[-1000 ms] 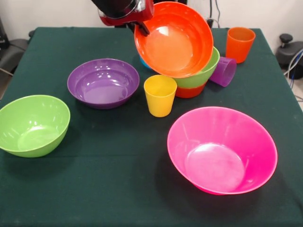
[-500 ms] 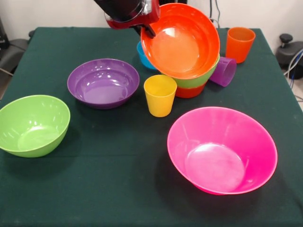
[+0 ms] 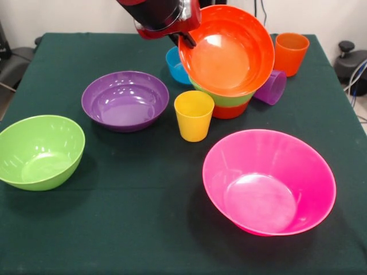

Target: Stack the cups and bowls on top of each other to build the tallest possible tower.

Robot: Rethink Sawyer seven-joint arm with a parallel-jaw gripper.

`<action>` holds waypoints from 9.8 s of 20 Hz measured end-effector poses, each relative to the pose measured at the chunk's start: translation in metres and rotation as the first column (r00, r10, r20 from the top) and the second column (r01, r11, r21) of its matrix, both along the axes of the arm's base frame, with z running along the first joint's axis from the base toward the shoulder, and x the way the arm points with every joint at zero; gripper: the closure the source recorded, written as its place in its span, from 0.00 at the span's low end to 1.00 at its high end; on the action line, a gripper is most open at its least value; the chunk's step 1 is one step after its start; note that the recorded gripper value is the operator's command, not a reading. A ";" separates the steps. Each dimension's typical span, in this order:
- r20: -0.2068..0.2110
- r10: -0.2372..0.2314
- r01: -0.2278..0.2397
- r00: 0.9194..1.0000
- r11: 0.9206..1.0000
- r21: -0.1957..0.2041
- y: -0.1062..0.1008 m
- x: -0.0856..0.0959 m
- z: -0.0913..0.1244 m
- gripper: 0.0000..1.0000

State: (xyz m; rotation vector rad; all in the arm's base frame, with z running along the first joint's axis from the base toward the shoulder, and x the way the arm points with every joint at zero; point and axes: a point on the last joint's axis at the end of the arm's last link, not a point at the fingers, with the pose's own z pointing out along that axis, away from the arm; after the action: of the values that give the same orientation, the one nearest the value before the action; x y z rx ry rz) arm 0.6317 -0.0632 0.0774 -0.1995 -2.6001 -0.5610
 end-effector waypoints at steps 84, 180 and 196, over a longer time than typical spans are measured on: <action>0.029 0.036 -0.037 0.999 0.999 0.033 -0.001 -0.027 -0.021 1.00; 0.368 0.224 -0.112 0.902 0.947 -0.302 0.046 0.015 -0.034 0.00; 0.412 0.222 -0.069 0.884 0.933 -0.354 0.065 0.015 -0.040 0.00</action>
State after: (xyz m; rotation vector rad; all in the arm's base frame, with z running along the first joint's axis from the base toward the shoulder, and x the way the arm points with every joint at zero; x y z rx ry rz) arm 0.6470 0.0021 0.0377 0.0314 -3.1169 -0.1121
